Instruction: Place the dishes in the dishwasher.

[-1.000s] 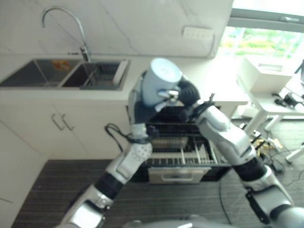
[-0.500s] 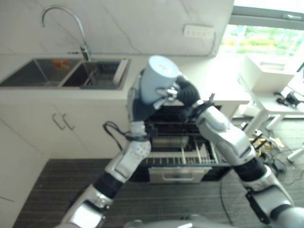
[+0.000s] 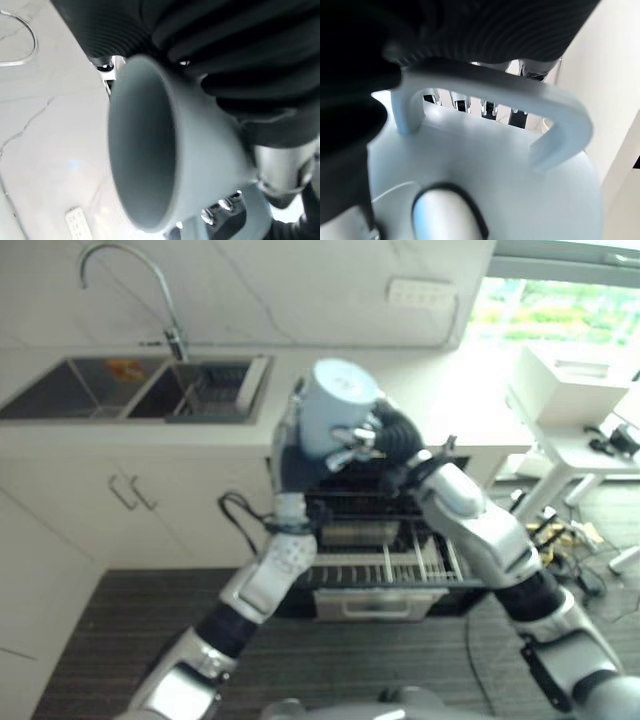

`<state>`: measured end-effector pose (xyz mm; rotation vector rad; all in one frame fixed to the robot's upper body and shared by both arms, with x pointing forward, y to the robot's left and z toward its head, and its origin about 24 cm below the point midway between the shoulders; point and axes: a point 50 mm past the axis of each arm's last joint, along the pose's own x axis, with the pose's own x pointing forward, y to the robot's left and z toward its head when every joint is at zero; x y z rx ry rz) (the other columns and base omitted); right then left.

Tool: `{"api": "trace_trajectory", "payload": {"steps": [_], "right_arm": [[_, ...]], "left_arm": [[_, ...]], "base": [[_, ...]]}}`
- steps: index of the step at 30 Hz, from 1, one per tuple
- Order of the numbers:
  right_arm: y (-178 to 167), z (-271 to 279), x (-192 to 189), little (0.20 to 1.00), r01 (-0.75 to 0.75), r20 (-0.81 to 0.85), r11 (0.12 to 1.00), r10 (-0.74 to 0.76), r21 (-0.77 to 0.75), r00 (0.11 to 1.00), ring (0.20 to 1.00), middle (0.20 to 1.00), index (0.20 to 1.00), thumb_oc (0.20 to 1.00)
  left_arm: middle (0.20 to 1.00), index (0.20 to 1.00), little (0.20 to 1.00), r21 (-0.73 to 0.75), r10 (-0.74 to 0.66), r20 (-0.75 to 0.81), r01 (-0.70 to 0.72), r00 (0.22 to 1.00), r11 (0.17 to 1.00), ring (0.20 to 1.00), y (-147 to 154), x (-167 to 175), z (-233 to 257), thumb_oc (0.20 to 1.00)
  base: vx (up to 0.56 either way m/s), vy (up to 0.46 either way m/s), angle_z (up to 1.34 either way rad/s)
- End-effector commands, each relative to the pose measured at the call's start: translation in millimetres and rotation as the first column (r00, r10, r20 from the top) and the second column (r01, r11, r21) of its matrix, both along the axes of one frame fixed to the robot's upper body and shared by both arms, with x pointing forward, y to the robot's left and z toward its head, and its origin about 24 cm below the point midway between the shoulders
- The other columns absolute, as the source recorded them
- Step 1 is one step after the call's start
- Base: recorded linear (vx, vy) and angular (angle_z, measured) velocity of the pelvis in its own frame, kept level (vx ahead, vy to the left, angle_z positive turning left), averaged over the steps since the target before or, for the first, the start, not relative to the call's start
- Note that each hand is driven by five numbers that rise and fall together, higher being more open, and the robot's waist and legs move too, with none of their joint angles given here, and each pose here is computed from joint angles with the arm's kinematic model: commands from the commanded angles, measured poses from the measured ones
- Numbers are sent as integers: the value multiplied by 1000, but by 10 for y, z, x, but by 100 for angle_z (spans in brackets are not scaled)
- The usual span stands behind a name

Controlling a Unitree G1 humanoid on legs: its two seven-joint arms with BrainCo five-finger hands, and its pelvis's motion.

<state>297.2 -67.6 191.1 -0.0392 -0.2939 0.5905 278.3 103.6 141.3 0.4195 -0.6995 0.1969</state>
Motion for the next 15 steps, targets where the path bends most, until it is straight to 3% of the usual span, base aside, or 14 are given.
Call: {"api": "trace_trajectory", "payload": {"steps": [1,9,15], "right_arm": [[33,399,-124,200,-40,212,995,19,96,977,200,200,200,200],[-170,242,-85,200,40,178,993,-59,111,982,200,200,200,200],[-418,90,-54,200,137,140,984,-152,109,978,200,200,200,200]], "left_arm": [[1000,1000,1000,-9,-73,171,76,983,997,1000,-57,-20,301,1000],[1000,1000,1000,-90,0,161,15,987,996,1000,123,-40,22,1000],[1000,1000,1000,-122,65,127,-50,990,991,1000,417,-106,-76,1000]], "base": [[0,0,0],[0,0,0],[0,0,0]]}}
